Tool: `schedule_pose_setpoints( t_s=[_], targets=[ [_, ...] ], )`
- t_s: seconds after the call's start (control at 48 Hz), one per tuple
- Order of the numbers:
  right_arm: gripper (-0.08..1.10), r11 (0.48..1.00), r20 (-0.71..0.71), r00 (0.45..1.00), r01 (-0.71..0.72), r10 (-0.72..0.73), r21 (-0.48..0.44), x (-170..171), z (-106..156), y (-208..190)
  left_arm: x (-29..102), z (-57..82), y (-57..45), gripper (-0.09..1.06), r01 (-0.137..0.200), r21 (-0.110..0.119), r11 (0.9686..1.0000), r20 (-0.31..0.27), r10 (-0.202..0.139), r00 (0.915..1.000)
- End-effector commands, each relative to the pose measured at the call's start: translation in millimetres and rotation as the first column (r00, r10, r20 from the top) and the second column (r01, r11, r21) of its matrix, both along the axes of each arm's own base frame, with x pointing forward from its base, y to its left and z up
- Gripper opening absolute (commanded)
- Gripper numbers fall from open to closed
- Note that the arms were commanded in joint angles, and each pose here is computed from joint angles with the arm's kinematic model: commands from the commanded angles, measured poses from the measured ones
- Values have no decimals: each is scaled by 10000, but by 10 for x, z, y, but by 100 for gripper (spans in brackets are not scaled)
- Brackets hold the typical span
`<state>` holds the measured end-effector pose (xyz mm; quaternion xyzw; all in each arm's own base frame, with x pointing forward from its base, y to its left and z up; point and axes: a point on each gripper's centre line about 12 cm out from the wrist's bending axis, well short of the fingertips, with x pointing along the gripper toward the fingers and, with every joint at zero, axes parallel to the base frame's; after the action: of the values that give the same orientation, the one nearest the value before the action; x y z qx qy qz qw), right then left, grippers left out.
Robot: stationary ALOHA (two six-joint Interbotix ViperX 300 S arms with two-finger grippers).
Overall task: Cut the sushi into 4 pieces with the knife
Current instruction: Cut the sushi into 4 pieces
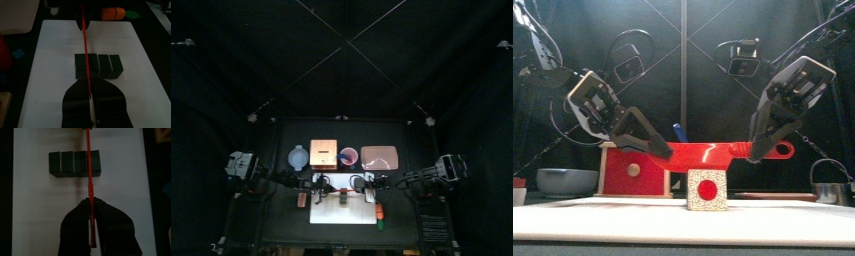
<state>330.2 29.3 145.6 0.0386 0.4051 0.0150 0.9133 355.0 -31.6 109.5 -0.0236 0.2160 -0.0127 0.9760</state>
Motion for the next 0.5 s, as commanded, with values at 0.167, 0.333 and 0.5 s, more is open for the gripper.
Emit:
schedule_pose_setpoints(
  t_s=[0.167,0.333,0.5],
  targets=[
    [8,9999,417,9991,101,-100,-20,74,121,-46,68,54,16,10,-70,-16,10000,228,70,9997],
    [8,9999,371,9992,132,-131,-24,76,105,-56,60,-39,31,10,-191,-49,9998,-38,191,9998],
    [8,9999,233,9996,141,-141,-23,86,54,-55,56,-106,42,10,-274,-64,9996,-225,273,9994]
  ],
)
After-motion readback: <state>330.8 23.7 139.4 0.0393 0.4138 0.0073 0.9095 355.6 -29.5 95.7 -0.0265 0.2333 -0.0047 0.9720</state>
